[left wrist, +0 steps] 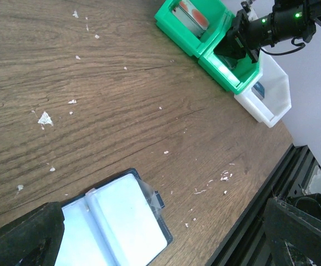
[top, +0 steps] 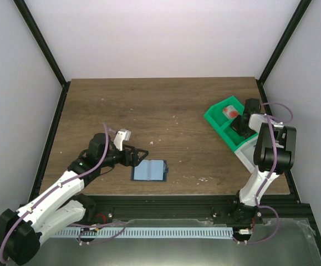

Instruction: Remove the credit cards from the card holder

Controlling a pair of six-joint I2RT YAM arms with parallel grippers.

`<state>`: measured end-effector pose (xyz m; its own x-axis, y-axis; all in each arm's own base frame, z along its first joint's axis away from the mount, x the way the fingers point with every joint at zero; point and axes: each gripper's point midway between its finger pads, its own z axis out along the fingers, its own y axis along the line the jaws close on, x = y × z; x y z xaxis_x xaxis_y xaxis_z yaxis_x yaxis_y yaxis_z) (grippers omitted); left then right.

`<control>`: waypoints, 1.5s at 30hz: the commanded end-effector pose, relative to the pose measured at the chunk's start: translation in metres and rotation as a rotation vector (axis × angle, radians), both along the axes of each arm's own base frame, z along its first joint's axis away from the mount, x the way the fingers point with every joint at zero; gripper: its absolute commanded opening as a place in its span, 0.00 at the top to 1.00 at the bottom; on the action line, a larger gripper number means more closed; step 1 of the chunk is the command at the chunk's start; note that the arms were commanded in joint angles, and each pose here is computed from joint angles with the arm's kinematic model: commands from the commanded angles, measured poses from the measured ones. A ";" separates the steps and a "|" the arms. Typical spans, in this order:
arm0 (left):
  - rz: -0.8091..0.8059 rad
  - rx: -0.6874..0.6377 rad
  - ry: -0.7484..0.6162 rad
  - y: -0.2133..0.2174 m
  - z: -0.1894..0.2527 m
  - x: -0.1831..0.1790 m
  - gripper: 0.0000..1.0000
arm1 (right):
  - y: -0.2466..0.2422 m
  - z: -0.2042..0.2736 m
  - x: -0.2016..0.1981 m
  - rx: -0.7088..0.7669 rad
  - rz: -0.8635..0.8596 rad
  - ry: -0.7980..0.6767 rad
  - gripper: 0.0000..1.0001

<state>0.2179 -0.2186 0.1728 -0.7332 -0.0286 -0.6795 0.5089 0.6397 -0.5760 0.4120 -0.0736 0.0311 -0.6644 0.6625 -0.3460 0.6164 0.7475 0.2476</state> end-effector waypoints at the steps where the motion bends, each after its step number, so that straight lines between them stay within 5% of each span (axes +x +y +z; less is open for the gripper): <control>1: -0.004 0.000 -0.017 0.000 0.002 0.000 0.00 | -0.010 0.020 0.010 -0.057 -0.005 -0.044 1.00; 8: 0.077 0.025 0.024 0.009 -0.004 0.006 0.00 | -0.003 0.048 0.008 -0.072 0.041 -0.086 0.99; 13: 0.281 0.083 0.133 0.031 -0.027 0.022 0.00 | 0.019 0.081 0.003 -0.041 0.136 -0.166 1.00; 28: 0.060 -0.085 0.348 -0.010 -0.070 -0.009 0.19 | 0.136 0.162 -0.074 0.238 0.413 -0.455 0.79; 45: 0.116 -0.071 0.420 0.004 -0.116 -0.023 0.08 | 0.326 0.088 -0.185 0.597 0.766 -0.235 0.69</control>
<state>0.1892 -0.2152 0.0572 -0.9443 -0.1406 -0.2976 0.1449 0.6343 -0.7594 0.2337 0.2149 0.1089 -0.9359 0.2076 -0.2847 -0.0561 0.7099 0.7021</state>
